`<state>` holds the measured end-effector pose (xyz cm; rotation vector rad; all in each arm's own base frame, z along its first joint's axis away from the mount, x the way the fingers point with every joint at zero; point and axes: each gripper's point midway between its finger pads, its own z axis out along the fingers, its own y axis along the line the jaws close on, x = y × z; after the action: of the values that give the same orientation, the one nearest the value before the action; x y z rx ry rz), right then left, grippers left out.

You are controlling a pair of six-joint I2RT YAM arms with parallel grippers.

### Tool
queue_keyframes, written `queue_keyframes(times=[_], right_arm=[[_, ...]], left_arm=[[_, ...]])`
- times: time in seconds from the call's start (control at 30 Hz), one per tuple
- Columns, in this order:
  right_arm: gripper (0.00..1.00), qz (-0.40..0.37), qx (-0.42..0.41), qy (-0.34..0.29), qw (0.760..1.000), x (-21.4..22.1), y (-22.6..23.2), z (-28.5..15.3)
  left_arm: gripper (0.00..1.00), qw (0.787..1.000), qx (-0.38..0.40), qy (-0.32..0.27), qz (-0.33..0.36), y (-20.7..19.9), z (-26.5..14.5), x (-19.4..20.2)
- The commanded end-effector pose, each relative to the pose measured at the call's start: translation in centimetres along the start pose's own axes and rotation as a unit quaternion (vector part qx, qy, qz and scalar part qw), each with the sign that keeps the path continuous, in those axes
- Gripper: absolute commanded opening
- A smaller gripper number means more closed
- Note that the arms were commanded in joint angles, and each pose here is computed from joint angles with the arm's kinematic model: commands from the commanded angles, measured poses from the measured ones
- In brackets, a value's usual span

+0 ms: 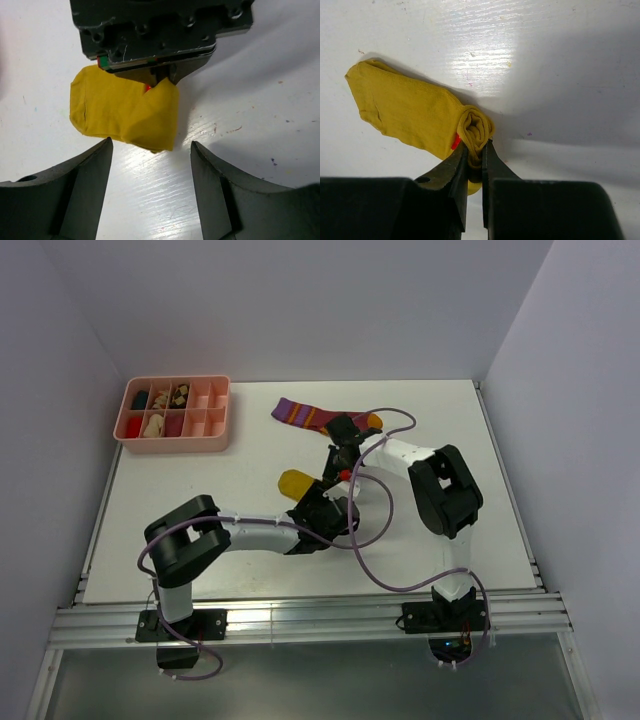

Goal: Roll the socks
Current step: Roll the sock at the center of the board.

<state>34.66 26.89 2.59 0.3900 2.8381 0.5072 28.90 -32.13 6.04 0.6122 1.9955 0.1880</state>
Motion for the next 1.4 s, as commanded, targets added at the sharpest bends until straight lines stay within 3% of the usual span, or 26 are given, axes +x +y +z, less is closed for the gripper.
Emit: queue_keyframes(times=[0.0,0.37,0.8,1.17,1.37], right_arm=[[0.0,-0.011,0.019,0.023,0.999,1.0,-0.7,0.6],[0.0,-0.005,-0.003,0.052,0.999,1.4,-0.4,0.9],[0.0,-0.011,-0.006,0.08,0.997,1.1,-1.4,1.6],[0.0,-0.015,-0.018,0.097,0.995,1.7,-1.1,1.9],[0.0,-0.024,-0.025,0.104,0.994,1.8,-0.9,1.9]], left_arm=[[0.67,0.998,-0.01,-0.051,-0.04,0.3,-0.5,-3.3],[0.64,0.997,-0.028,-0.054,-0.042,0.3,0.6,-0.7],[0.62,0.999,-0.036,-0.015,-0.033,-0.1,1.8,2.4],[0.6,0.995,-0.059,-0.075,-0.026,1.4,0.6,-2.2],[0.56,0.998,-0.044,-0.047,-0.006,0.2,1.4,-0.4]])
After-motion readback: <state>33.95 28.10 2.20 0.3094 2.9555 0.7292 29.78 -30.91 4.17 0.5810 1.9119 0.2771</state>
